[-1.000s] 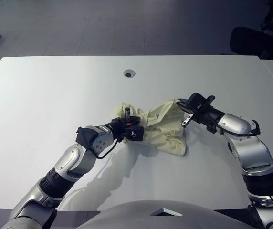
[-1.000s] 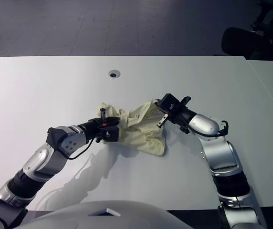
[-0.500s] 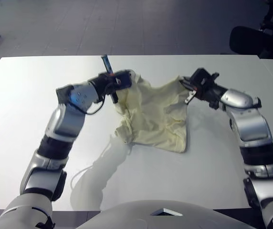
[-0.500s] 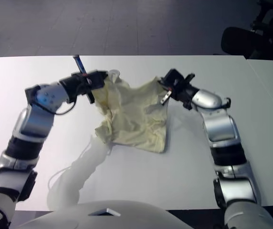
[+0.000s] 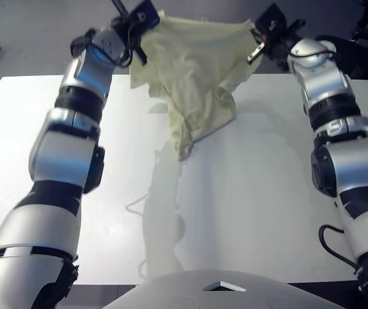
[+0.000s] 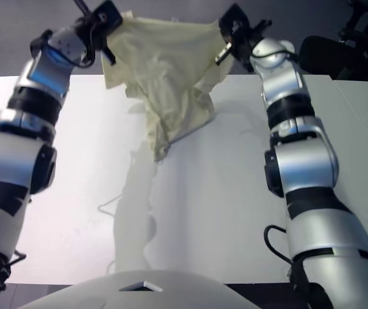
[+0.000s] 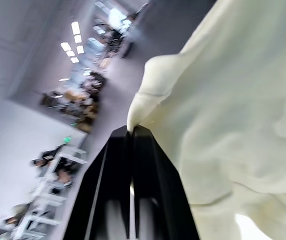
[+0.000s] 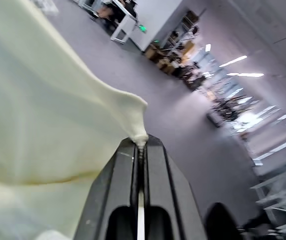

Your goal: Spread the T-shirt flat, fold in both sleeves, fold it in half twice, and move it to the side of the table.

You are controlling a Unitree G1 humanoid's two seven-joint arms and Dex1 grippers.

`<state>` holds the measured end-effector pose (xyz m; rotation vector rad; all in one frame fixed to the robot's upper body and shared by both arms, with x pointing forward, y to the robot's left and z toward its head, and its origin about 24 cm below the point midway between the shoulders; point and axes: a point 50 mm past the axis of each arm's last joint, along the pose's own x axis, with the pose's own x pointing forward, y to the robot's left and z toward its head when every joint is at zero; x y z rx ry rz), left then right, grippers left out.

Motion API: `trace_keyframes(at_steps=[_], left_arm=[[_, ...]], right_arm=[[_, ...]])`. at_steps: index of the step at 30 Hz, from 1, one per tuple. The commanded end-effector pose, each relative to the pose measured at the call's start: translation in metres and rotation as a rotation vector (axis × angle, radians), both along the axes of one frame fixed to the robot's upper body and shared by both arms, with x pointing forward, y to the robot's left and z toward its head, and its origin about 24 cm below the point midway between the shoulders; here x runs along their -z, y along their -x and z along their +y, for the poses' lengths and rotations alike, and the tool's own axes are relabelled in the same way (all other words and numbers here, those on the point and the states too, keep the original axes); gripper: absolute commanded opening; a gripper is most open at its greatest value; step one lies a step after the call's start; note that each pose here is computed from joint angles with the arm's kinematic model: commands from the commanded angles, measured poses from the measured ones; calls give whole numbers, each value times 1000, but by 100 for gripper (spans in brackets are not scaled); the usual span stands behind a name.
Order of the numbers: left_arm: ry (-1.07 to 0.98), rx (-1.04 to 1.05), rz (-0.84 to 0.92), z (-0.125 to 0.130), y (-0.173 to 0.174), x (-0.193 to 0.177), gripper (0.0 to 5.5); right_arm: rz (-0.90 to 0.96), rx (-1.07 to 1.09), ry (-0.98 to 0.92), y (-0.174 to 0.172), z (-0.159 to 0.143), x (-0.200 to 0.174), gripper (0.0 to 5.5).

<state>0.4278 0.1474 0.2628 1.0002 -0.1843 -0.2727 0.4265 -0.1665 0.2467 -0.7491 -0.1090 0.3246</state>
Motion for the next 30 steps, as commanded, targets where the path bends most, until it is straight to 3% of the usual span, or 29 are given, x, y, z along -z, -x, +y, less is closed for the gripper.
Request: trace_keyframes(at_steps=[1,14,21,30], left_arm=[[-39,-87,-181,-1,0,-43,2],[-275,-228,-518,1,7,-81,2],[-494,-22,-594,-23,10,-62,2],[-503,31,-593,-9,15,-70,2]], right_arm=[[-174,108,72,-2,0,-40,0],[-413,276,161,2,-13,-65,0],[-426,190,275,5,-17,-59,0],[-402,55,300,13,-23,-72,0]])
